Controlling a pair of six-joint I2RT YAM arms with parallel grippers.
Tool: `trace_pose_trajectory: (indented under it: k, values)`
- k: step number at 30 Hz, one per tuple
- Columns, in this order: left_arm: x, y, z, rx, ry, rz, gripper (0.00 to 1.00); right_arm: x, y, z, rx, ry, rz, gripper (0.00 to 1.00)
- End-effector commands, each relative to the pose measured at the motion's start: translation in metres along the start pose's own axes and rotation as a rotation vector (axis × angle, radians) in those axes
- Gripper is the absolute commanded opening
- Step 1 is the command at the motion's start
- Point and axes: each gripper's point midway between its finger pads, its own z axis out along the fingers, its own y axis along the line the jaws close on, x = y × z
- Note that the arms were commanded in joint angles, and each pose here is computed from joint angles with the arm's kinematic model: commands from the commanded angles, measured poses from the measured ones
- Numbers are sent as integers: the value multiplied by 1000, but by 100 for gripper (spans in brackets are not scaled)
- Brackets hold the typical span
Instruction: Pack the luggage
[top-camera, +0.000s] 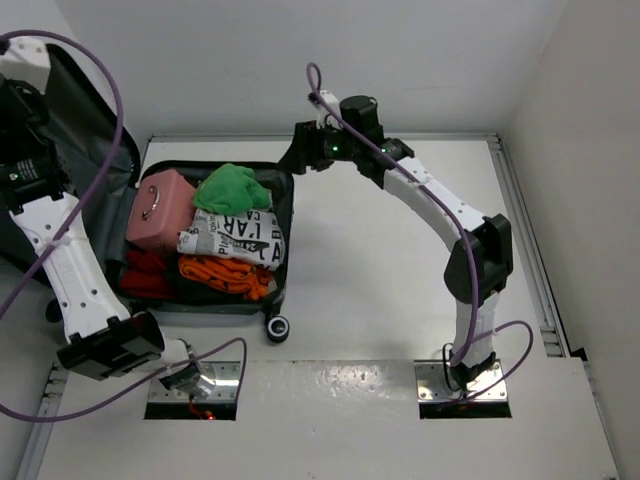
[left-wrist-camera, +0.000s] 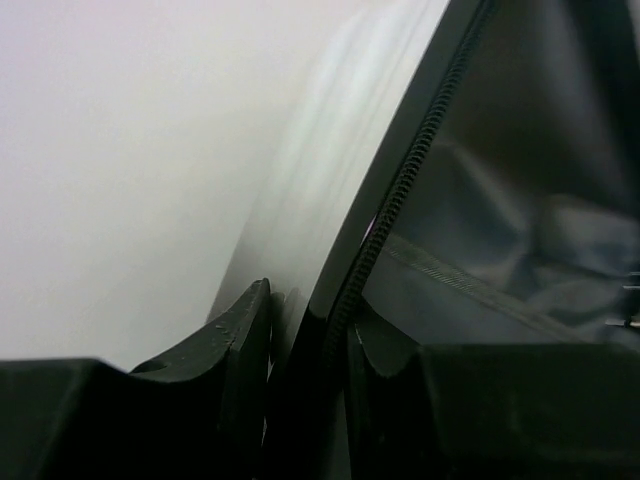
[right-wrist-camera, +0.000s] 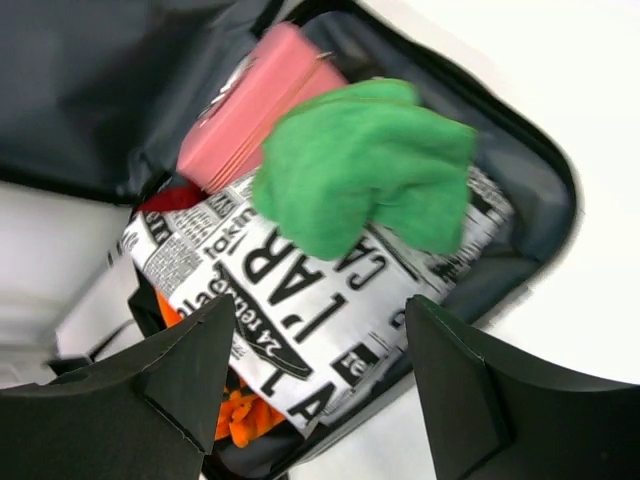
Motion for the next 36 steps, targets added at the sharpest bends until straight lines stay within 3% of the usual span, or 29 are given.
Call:
trace_pose_trajectory:
  k: [1, 4, 7, 8, 9, 10, 12, 15, 16, 19, 21, 23, 24, 25, 28, 32, 34, 36]
  values:
    - [-96, -45, -53, 266, -338, -224, 18, -27, -4, -25, 2, -82, 129, 68]
    - [-124, -95, -79, 513, -419, -319, 17, -22, -12, -28, 5, -66, 164, 68]
    - [-164, -142, -132, 861, -548, -426, 46, -17, -16, -29, 9, -52, 176, 68]
    - [-186, -142, -150, 932, -636, -469, 57, -16, -18, -30, 15, -50, 180, 68]
    - [-198, -167, -179, 1142, -634, -588, 74, -13, -22, -31, 24, -43, 192, 68]
    - [-224, -158, -200, 1199, -761, -634, 79, -11, -24, -31, 28, -37, 196, 68]
    - [-251, -180, -239, 1441, -740, -802, 86, -5, -34, -35, 54, -21, 217, 70]
    - [-295, -178, -294, 1619, -809, -894, 96, 1, -50, -41, 101, -5, 250, 72]
    - [-302, -185, -291, 1616, -804, -915, 97, -1, -55, -44, 126, -12, 247, 72]
    - [-322, -155, -284, 1457, -861, -1006, 97, 4, -74, -57, 202, -8, 265, 73]
    - [-321, -145, -263, 1318, -823, -1022, 97, 8, -81, -67, 243, -1, 261, 73]
    - [-308, -101, -222, 1007, -814, -1015, 97, 25, -86, -80, 285, 48, 247, 74]
    - [-301, -89, -216, 930, -779, -1051, 97, 28, -89, -84, 304, 52, 255, 74]
    - [-283, -66, -187, 688, -738, -1033, 96, 45, -91, -89, 321, 105, 277, 73]
    - [-221, -22, -154, 295, -593, -965, 95, 86, -81, -101, 268, 201, 294, 65]
    - [-156, -7, -141, 83, -418, -889, 95, 91, -36, -109, 45, 168, 196, 58]
    - [-130, -15, -148, 100, -357, -878, 95, 79, 10, -102, -124, 128, 43, 59]
    - [-111, -26, -151, 117, -290, -881, 95, 70, 33, -99, -177, 128, -50, 64]
